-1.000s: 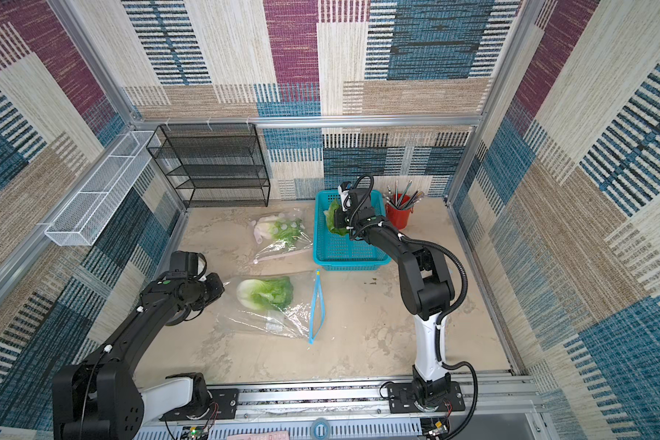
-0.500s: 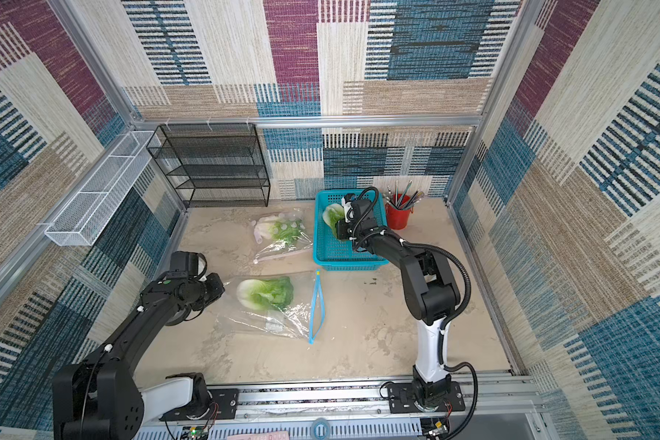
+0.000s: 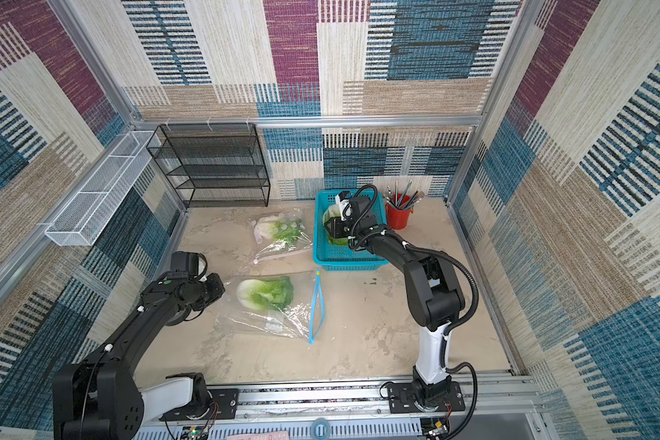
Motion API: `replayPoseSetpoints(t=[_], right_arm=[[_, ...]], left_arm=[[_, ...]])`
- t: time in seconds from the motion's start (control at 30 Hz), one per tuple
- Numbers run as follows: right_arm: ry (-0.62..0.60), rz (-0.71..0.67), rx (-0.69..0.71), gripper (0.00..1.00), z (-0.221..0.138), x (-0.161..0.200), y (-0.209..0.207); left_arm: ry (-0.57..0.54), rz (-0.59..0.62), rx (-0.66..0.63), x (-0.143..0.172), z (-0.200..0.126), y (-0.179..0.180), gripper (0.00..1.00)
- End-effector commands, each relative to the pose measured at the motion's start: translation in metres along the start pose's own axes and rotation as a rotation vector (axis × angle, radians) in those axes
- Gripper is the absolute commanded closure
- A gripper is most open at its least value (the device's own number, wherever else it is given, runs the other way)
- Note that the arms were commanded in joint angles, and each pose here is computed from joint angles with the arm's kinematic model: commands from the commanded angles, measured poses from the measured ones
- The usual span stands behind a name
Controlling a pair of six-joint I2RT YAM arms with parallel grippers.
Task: Open the zip-top bag and take out the chinese cabbages
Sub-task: Place the Chinese cabbage in the basket, then pick up the Chinese cabbage from the zipper food storage bag.
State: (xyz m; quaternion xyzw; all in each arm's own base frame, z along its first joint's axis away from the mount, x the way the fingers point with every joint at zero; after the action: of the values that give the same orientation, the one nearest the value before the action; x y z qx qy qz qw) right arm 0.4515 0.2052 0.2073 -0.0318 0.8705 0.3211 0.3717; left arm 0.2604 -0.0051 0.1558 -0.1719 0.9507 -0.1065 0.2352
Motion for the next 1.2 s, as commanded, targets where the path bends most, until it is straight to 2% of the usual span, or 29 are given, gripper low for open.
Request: replayPoseSetpoints(t=[0.0, 0.3, 0.47, 0.6, 0.77, 0.9, 1.17], right_arm=[[0.002, -0.012, -0.001, 0.51, -0.013, -0.003, 0.007], [-0.017, -0.019, -0.029, 0.5, -0.075, 0.01, 0.028], [-0.011, 0.012, -0.107, 0.53, -0.112, 0.052, 0.037], [0.004, 0.075, -0.216, 0.58, -0.133, 0.1, 0.041], [0.041, 0.156, -0.269, 0.65, -0.147, 0.143, 0.042], [0.051, 0.211, -0.322, 0.69, -0.152, 0.162, 0.044], [0.132, 0.259, -0.351, 0.7, -0.138, 0.192, 0.046]], left_arm=[[-0.005, -0.007, 0.014, -0.001, 0.0, -0.001, 1.0], [-0.01, -0.002, 0.004, -0.002, 0.0, 0.0, 1.0], [-0.015, 0.006, -0.007, -0.003, 0.0, 0.0, 1.0], [-0.01, 0.01, 0.0, -0.003, 0.0, -0.001, 1.0], [-0.003, 0.011, 0.005, -0.004, 0.002, -0.001, 1.0], [-0.003, 0.013, 0.007, -0.003, 0.002, -0.001, 1.0], [-0.003, 0.014, 0.01, -0.003, 0.0, -0.002, 1.0]])
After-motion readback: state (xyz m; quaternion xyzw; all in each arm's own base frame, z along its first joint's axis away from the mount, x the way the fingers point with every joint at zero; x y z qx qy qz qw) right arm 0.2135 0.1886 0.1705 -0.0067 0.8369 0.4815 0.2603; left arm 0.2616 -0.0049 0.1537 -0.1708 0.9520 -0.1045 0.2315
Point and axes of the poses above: each gripper's point midway between its finger pads, its own z axis out along the fingers, its own y axis along the line the jaws close on, x = y × z, the point moved 7 cm from there along -z, back along the fingers, and after that the axes turned 11 degrees about z, right-handed, at the moved point
